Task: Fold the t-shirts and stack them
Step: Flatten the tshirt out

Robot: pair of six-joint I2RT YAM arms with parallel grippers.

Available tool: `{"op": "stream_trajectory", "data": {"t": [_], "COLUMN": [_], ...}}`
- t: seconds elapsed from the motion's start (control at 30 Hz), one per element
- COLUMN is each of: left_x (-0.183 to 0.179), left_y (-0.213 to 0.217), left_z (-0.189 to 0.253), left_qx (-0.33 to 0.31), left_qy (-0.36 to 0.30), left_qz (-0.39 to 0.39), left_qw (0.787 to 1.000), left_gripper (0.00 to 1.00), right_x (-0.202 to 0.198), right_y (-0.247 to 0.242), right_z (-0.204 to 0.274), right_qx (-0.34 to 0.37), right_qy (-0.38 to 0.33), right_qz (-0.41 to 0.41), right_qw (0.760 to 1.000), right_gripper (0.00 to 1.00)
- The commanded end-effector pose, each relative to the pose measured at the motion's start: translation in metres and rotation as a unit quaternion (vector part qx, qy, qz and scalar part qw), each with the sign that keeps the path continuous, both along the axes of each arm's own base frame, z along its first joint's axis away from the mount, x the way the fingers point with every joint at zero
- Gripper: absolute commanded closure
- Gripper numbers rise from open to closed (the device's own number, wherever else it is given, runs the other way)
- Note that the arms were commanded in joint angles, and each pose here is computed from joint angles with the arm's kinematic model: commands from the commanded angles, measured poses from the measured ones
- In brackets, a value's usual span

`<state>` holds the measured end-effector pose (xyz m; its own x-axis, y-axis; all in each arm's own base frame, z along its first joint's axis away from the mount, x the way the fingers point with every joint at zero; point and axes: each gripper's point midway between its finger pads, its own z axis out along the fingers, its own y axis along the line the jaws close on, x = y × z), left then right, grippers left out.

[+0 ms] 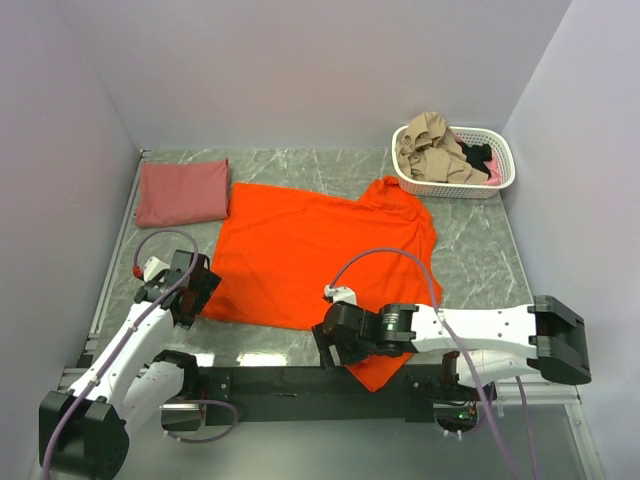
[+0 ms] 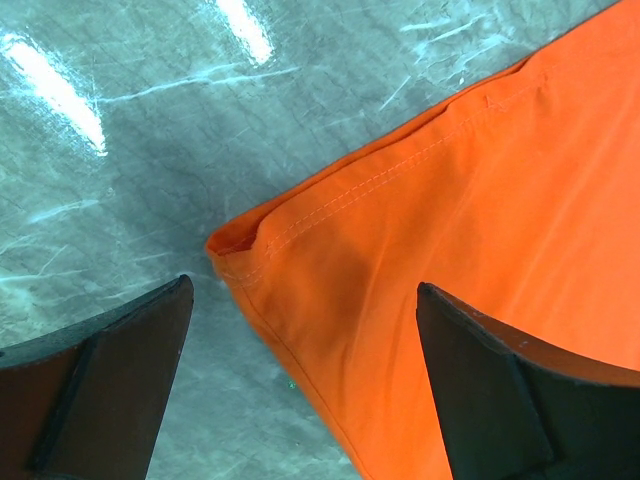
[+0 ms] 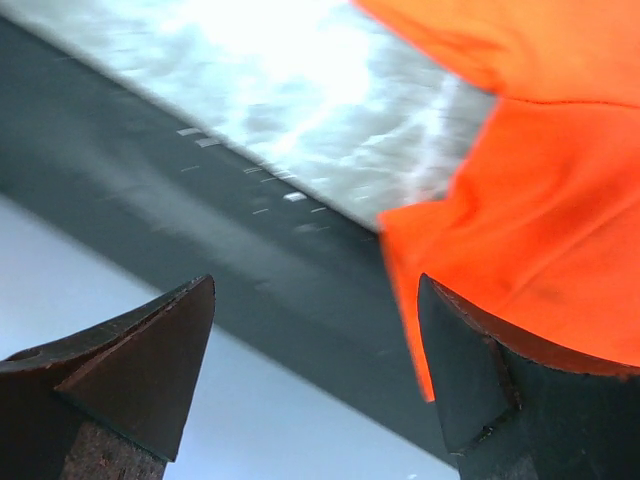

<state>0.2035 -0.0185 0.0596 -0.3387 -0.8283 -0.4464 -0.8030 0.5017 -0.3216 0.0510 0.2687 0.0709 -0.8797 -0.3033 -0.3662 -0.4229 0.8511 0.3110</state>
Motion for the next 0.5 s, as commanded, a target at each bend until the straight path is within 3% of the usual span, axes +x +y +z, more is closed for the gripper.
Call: {"op": "stream_trajectory", "data": {"t": [0.0, 0.3, 0.47], "left_x": [0.010, 0.008, 0.008], "left_y": [-0.003, -0.001, 0.001], "left_z": [0.008, 0.006, 0.007], "left_qx": [-0.002, 0.001, 0.005], "left_qy": [-0.016, -0.014, -0.013], "left_qz": [-0.007, -0.006, -0.004], "left_qw": [1.000, 1.000, 1.000], "left_gripper": [0.01, 0.01, 0.01], "right_x": [0.013, 0.025, 0.019], "right_y": [-0.002, 0.015, 0.046], "right_z": [-0.017, -0.056, -0.048], "right_qx": [-0.023, -0.083, -0.042], "right_qy": [-0.006, -0.013, 0.002], "right_qz": [-0.023, 0.008, 0.041], "right_qw": [0.999, 0.996, 0.998], "right_gripper": [0.12, 0.12, 0.14]}}
